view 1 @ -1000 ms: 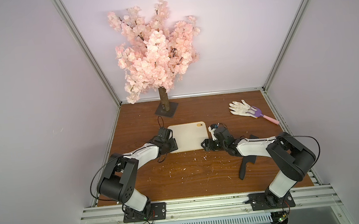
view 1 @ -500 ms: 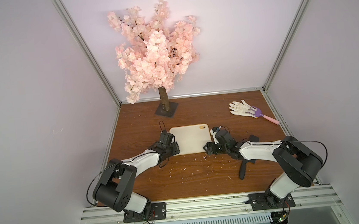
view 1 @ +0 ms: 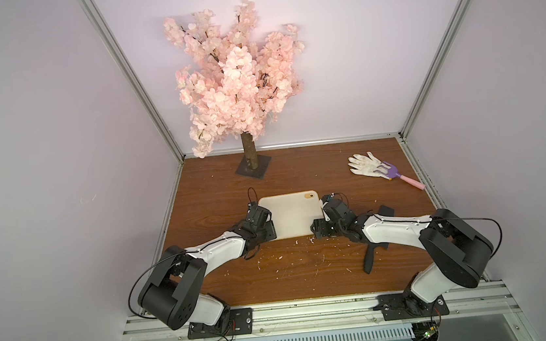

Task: Align the knife with the edge of the cutting board
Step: Adjust the work surface at the center of the board.

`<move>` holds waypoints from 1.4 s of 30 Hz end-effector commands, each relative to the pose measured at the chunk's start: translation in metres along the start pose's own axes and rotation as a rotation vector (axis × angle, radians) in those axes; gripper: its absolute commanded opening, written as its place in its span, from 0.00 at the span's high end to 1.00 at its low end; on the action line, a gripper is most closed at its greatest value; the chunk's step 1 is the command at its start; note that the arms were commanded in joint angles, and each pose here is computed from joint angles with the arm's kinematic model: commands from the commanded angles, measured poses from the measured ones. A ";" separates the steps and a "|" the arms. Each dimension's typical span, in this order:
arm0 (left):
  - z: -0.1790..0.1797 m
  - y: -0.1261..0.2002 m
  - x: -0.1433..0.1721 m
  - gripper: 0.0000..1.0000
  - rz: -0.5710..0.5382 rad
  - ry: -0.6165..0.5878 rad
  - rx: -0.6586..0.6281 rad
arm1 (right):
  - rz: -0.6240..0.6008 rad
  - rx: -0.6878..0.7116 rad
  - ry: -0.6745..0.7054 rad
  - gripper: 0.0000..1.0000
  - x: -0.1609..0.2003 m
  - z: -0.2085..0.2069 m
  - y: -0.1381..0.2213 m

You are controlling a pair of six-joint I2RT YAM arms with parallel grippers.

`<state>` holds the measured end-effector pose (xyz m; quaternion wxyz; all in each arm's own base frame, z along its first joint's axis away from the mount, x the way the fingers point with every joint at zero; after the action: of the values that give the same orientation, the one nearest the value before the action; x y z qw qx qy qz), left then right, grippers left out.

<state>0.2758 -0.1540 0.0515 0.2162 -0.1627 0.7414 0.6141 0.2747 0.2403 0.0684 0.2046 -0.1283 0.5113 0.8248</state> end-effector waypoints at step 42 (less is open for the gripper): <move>-0.002 -0.010 0.000 0.00 0.185 -0.057 -0.045 | -0.026 -0.018 0.117 0.01 -0.080 0.006 -0.012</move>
<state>0.2883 -0.1609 0.0554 0.2000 -0.1174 0.7171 0.6572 0.3418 0.2277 0.0965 0.2030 -0.1766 0.5336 0.8018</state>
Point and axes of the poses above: each gripper's point midway between its finger pads, its own y axis back along the fingers, its own z axis along the line the jaws close on, x = y × z, the point moved 3 cm from there along y, back along the fingers, and after that the axes turned 12 degrees about -y, right-handed, at the moved point
